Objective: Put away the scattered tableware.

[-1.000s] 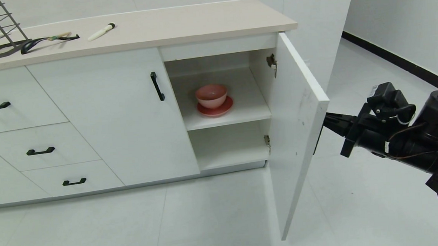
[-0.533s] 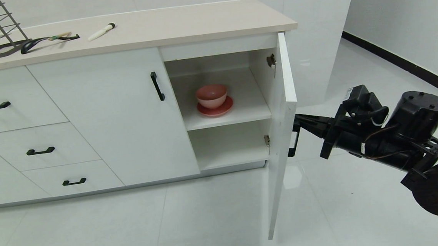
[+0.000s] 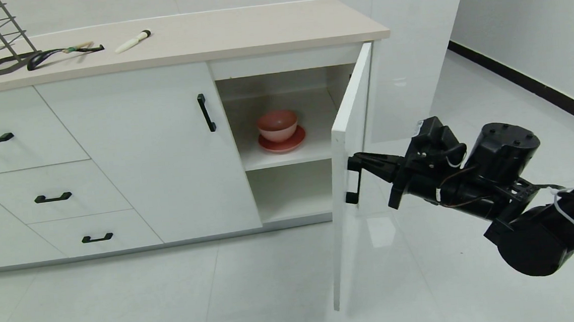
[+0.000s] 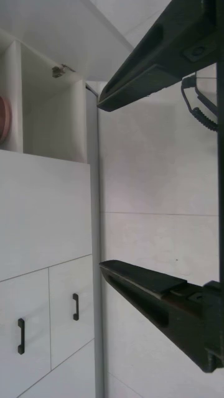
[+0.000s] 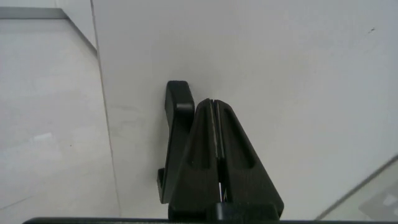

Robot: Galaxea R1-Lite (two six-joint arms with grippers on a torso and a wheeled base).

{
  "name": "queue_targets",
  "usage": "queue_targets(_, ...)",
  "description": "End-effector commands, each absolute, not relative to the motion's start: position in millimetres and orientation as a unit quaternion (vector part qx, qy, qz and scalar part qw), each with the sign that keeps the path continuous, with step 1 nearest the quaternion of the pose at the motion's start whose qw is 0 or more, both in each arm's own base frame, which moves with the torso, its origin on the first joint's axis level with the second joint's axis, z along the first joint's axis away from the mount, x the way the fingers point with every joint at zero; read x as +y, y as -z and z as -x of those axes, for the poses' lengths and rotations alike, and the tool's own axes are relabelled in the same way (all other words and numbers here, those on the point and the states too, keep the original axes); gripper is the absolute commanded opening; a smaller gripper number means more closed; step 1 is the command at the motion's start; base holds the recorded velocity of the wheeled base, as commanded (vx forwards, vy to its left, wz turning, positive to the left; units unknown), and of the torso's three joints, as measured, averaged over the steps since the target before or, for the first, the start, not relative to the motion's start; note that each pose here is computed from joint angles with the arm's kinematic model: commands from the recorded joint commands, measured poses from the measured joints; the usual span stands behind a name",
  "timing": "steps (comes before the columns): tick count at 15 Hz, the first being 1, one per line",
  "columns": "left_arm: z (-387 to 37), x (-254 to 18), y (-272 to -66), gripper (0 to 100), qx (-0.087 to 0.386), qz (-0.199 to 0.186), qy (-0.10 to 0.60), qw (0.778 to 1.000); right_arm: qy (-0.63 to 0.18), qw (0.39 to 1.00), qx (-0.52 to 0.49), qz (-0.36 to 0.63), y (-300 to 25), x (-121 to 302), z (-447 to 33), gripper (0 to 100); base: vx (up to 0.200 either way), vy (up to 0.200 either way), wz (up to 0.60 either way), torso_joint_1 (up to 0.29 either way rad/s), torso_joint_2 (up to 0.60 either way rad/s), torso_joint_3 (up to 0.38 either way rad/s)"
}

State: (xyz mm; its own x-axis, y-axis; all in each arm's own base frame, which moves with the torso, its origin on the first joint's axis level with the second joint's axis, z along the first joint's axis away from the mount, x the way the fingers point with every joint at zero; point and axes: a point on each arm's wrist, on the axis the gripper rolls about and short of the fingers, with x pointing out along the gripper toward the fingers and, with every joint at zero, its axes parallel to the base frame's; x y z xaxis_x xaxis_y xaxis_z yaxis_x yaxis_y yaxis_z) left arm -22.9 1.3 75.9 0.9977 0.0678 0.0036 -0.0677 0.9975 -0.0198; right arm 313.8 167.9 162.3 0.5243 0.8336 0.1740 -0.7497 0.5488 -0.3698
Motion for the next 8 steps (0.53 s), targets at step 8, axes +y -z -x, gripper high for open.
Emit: queue_targets(8,23,1,-76,100,-0.003,0.009,-0.034,0.999,-0.466,0.855,-0.192,0.123,-153,198,-348,0,0.0,0.0,0.0,0.0,0.0,0.0)
